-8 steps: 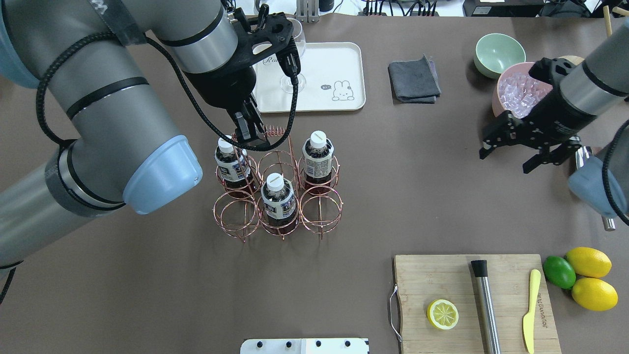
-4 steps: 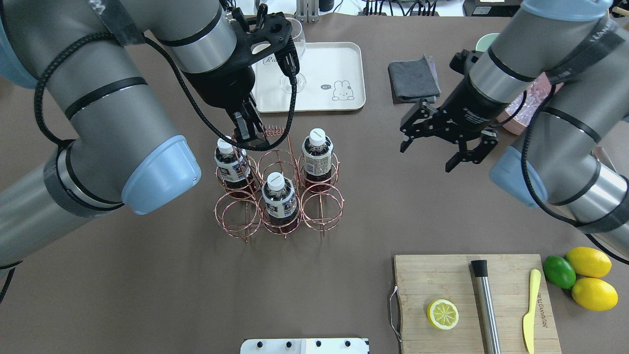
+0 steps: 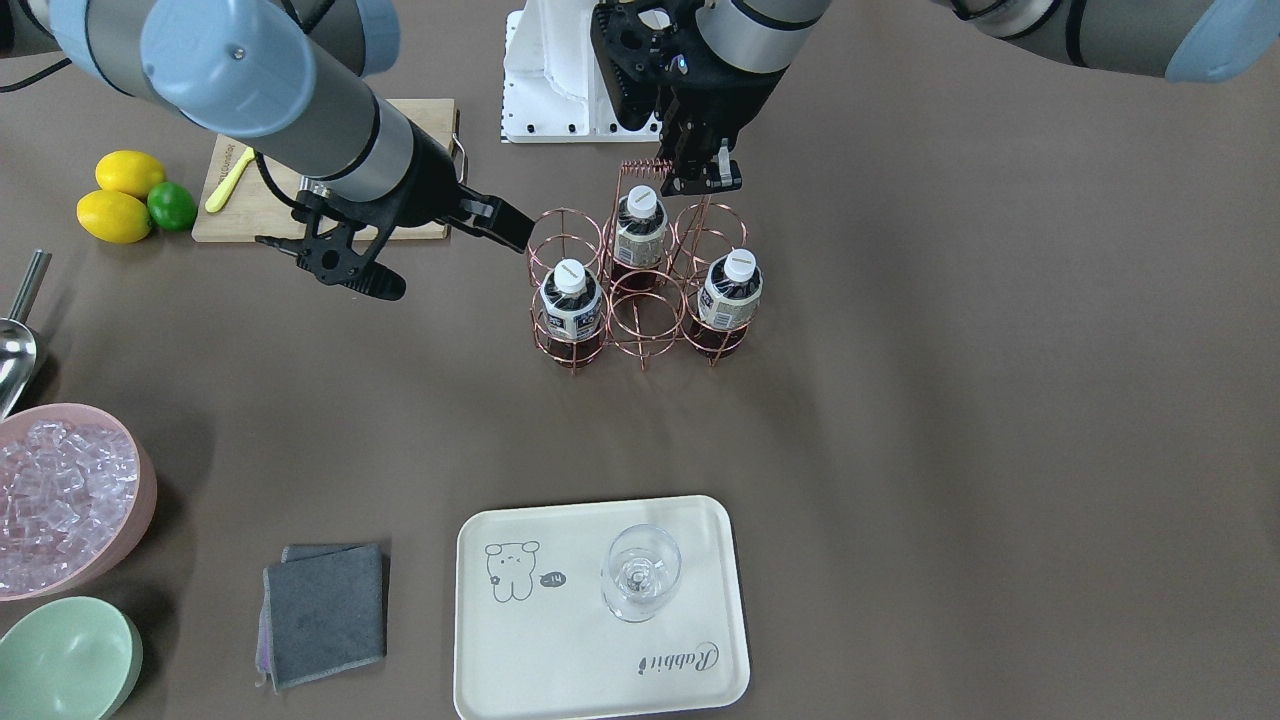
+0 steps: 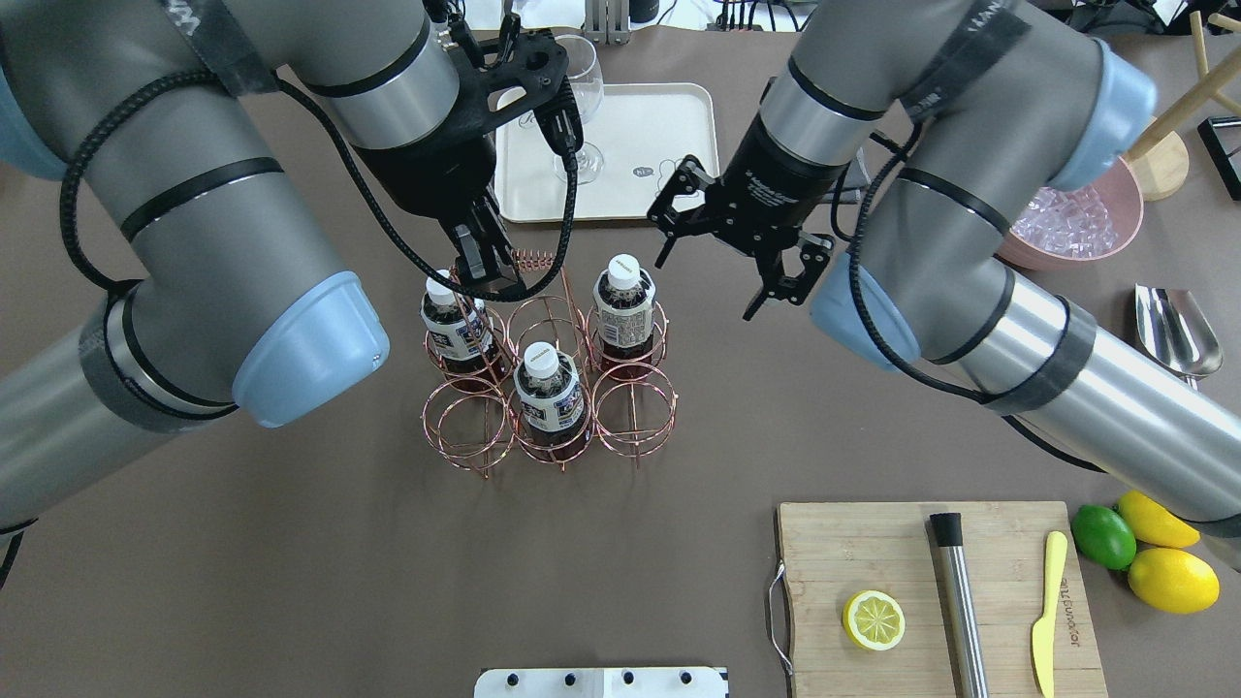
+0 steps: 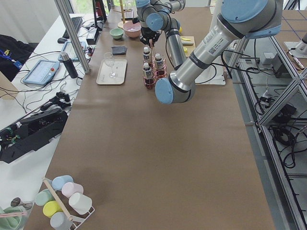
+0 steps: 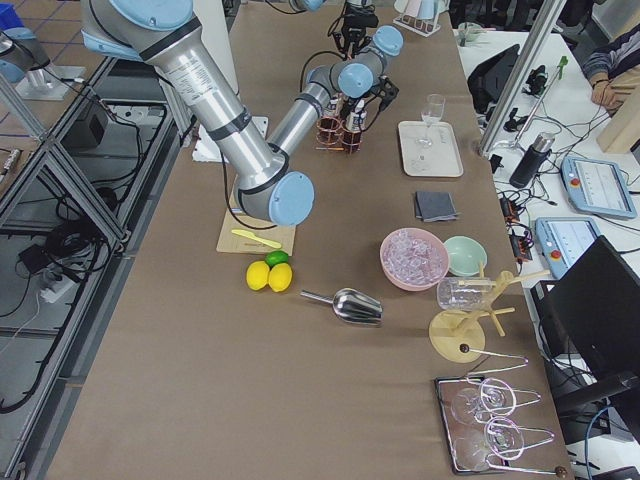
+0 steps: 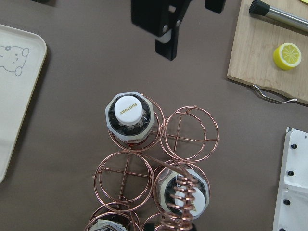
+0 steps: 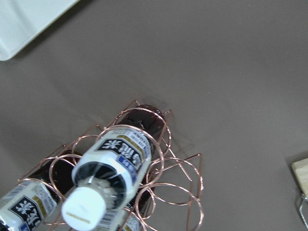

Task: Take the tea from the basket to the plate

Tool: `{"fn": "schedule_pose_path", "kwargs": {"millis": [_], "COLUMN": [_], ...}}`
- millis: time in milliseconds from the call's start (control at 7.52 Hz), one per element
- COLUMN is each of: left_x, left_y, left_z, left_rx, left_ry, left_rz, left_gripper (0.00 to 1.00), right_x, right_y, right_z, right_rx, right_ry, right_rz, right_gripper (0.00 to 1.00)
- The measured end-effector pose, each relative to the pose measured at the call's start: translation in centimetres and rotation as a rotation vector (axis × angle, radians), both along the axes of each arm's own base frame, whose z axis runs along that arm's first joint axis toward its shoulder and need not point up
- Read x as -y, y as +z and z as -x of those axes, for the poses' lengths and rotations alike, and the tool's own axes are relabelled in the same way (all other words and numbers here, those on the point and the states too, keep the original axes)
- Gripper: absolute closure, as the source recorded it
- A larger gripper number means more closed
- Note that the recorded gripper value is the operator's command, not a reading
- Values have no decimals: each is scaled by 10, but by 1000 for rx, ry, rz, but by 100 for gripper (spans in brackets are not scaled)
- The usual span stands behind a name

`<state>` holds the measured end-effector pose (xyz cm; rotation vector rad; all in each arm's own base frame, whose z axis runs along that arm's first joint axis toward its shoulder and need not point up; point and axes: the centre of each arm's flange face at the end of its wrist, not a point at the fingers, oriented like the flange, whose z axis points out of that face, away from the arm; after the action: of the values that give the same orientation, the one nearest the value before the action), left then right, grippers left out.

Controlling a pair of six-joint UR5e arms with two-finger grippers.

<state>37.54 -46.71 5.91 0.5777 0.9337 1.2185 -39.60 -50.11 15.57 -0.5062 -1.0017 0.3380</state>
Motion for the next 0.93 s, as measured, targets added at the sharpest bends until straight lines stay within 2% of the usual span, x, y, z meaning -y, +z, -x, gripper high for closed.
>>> {"fn": "schedule_pose_path", "kwargs": {"millis": [266, 665, 798, 931], "left_x": [0, 1, 1, 1], "left_y": [1, 1, 2, 2], "left_z": [0, -1, -2, -2], "left_rx": [0, -6, -6, -5], "left_ry": [1, 1, -2, -6], "left_rz": [0, -6, -9, -9], "left_gripper": [100, 100, 100, 100], "right_x": [24, 46, 45, 41], "right_y": [-31, -40, -39, -39], "right_z": [39, 68, 73, 78], "right_rx": [-35, -45, -42, -41], "right_ry": [29, 43, 40, 31], "right_rz": [41, 26, 23, 20], "right_gripper": [3, 30, 48, 78]}}
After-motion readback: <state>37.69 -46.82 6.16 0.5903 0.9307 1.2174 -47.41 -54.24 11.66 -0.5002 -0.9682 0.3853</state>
